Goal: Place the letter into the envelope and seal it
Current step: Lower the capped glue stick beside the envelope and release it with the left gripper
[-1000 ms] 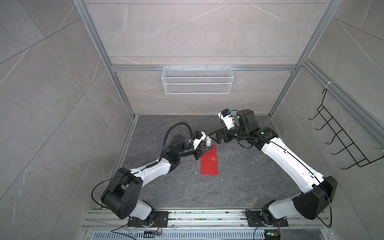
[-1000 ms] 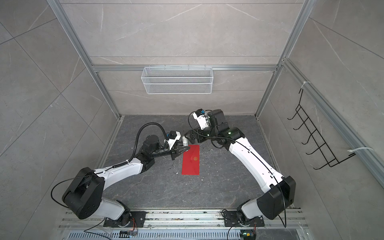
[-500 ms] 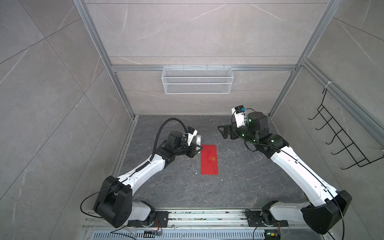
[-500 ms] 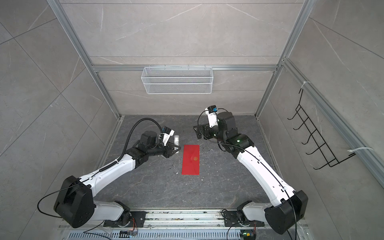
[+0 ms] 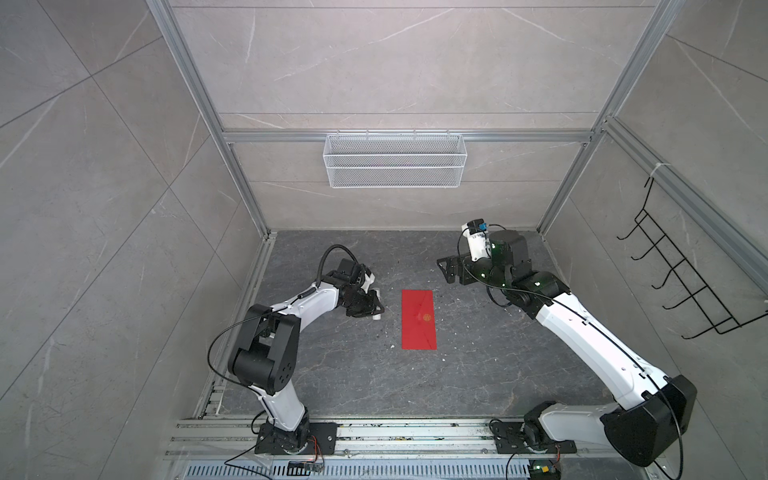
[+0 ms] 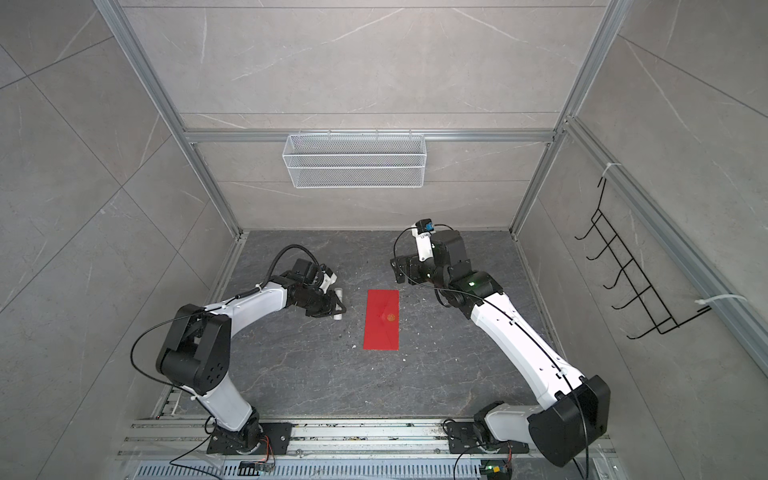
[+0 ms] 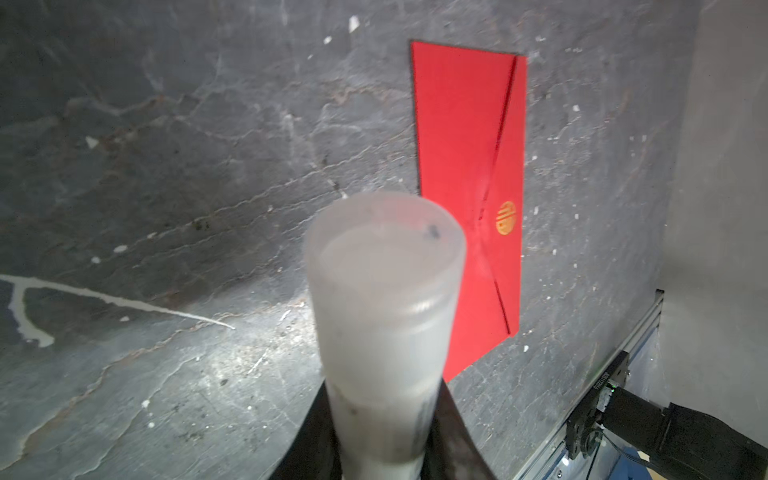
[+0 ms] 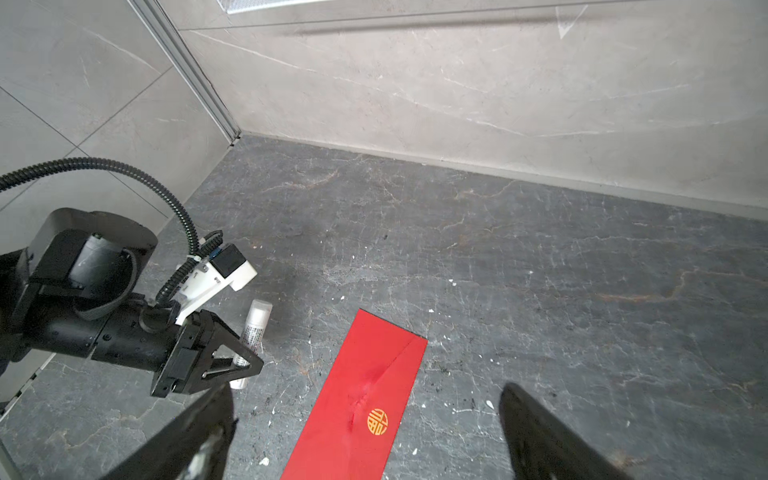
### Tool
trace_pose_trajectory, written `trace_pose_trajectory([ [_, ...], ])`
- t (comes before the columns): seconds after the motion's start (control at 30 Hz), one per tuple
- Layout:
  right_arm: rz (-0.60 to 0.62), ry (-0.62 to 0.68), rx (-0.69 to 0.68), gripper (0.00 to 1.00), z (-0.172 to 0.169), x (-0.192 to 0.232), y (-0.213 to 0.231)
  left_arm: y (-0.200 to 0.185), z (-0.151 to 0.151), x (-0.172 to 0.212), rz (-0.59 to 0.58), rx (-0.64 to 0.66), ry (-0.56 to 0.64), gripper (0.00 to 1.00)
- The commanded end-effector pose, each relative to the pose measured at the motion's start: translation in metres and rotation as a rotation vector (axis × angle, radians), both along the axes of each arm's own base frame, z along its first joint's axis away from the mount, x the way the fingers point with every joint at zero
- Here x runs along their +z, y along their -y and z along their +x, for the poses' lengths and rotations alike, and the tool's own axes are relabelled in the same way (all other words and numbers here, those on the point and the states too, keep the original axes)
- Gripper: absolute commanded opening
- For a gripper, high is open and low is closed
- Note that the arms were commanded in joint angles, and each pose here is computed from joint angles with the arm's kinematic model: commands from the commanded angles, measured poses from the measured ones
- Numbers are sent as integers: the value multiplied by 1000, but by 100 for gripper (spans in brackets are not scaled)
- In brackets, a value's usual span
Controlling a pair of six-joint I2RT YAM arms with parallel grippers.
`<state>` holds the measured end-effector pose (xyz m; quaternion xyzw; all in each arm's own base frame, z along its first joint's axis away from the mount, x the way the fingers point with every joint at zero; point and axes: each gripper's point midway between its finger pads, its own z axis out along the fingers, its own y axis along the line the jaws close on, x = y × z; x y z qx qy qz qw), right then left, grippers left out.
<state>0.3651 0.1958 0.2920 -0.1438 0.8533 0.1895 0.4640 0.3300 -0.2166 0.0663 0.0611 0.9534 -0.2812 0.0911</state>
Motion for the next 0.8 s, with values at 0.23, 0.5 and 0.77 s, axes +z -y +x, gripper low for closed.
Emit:
trace_pose_trajectory([
  [0.23,-33,-2,-29,99,-1,-11,15,-18,6,-24,120,8,-93,4],
  [0.5,-37,-13,-34,99,1,-18,21,-23,6,-34,153,17,-117,24],
  [0.77,-39,-23,-43,99,0,-23,27,-23,6,-40,151,33,-128,35],
])
